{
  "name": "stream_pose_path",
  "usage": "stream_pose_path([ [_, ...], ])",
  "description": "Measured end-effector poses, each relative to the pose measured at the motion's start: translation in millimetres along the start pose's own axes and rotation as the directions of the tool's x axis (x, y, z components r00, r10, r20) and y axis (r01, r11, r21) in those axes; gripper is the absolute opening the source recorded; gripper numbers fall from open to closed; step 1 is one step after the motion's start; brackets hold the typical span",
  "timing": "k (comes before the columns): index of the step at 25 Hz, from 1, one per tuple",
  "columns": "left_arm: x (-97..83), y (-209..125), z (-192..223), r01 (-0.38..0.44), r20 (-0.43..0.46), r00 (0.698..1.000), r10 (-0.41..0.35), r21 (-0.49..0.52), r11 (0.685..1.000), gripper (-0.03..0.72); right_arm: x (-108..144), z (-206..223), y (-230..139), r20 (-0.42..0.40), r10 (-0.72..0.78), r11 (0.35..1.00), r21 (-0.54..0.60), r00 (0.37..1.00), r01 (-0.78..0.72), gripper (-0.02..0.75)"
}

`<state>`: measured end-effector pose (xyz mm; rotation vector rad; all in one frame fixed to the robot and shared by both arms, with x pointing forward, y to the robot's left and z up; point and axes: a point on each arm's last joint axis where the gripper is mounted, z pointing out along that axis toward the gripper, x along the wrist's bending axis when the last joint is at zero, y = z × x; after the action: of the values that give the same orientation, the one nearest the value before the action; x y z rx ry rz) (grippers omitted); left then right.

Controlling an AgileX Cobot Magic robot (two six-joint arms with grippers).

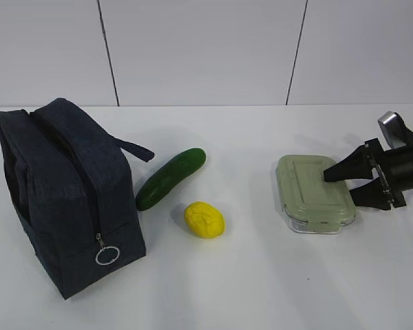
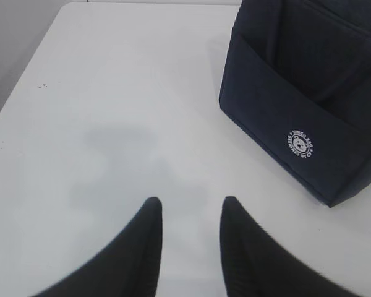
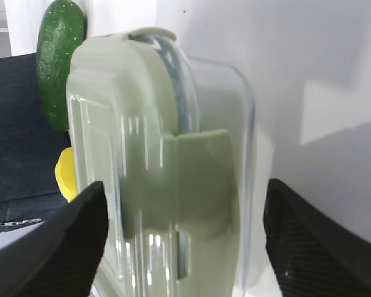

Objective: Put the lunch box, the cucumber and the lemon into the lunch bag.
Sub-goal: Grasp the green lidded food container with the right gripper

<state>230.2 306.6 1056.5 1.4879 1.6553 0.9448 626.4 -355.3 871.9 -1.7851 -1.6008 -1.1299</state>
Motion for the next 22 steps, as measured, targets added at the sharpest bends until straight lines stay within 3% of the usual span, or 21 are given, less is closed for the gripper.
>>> stream_pose_path([
  [22, 0.0, 0.0, 0.0, 0.0, 0.0, 1.0, 0.0, 0.0, 1.0, 0.239, 9.1, 13.5, -1.3, -0.007, -0.022, 0.999, 0.034, 1.0, 0.023, 0.589],
])
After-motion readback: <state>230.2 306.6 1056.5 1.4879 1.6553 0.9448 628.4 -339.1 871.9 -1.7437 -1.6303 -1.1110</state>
